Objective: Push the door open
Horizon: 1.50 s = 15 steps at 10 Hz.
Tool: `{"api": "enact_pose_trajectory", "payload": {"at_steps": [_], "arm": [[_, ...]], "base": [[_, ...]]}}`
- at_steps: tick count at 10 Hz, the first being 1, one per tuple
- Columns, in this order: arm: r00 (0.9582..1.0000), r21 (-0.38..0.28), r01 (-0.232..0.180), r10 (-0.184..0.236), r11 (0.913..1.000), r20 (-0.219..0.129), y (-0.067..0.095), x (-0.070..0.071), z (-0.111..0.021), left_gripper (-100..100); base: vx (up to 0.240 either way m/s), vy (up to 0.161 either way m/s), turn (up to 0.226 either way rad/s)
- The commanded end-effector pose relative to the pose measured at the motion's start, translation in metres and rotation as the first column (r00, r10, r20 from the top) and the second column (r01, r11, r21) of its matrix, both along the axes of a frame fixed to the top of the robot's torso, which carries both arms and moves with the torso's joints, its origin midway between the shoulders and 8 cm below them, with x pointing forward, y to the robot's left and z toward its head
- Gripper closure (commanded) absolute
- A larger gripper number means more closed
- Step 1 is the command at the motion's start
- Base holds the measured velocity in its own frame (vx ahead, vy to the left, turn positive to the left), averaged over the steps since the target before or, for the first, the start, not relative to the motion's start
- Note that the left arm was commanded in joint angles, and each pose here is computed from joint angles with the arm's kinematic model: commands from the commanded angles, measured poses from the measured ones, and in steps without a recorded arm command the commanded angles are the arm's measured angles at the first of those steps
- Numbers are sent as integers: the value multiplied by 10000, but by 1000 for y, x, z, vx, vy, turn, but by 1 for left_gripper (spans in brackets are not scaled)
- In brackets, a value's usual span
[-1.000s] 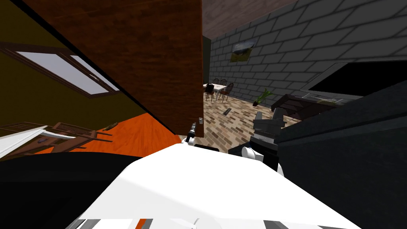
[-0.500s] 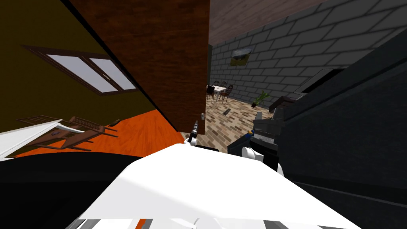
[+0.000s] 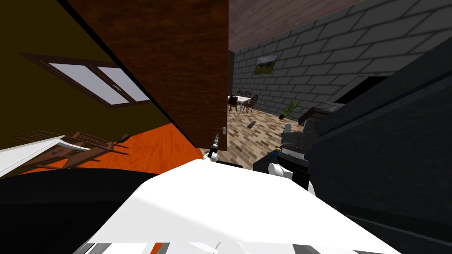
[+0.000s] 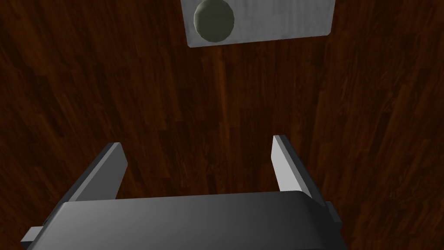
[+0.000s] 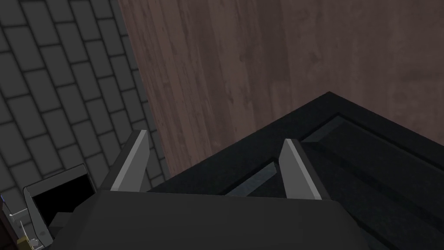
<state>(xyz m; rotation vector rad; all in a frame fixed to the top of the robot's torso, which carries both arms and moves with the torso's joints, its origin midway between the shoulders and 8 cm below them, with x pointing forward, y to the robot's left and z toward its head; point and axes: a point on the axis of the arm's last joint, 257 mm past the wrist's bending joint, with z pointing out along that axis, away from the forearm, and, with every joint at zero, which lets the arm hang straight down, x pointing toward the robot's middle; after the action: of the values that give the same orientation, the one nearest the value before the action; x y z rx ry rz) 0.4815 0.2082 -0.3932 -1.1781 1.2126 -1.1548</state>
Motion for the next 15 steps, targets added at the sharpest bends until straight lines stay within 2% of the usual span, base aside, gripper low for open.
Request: {"api": "enact_pose_trajectory", "payload": {"at_steps": [1,3,6,7,8,13,14,15], "arm": [[10000,138,-66,66,9999,45,9,0,1,-100],[9999,124,-113,112,9999,73,9,-1,1,-100],[9998,-265,-146,148,9995,98,-10,-3,2,-100],[9999,-170,-141,142,9998,76,-6,-2,0,-100],[9999,-170,-141,142,9998,76,-6,-2,0,100],[9999,-170,-141,142,9998,76,-6,-2,0,100],[9989,92,-463,463,9989,75,18,-1,1,100],[9982,154,-592,591,9981,88,26,0,1,100]], "base": [[259,-2,-36],[241,-40,-24],[231,-40,-30],[73,-21,24],[-15,1,-18],[-13,4,-3],[132,3,89],[211,-28,88]]}}
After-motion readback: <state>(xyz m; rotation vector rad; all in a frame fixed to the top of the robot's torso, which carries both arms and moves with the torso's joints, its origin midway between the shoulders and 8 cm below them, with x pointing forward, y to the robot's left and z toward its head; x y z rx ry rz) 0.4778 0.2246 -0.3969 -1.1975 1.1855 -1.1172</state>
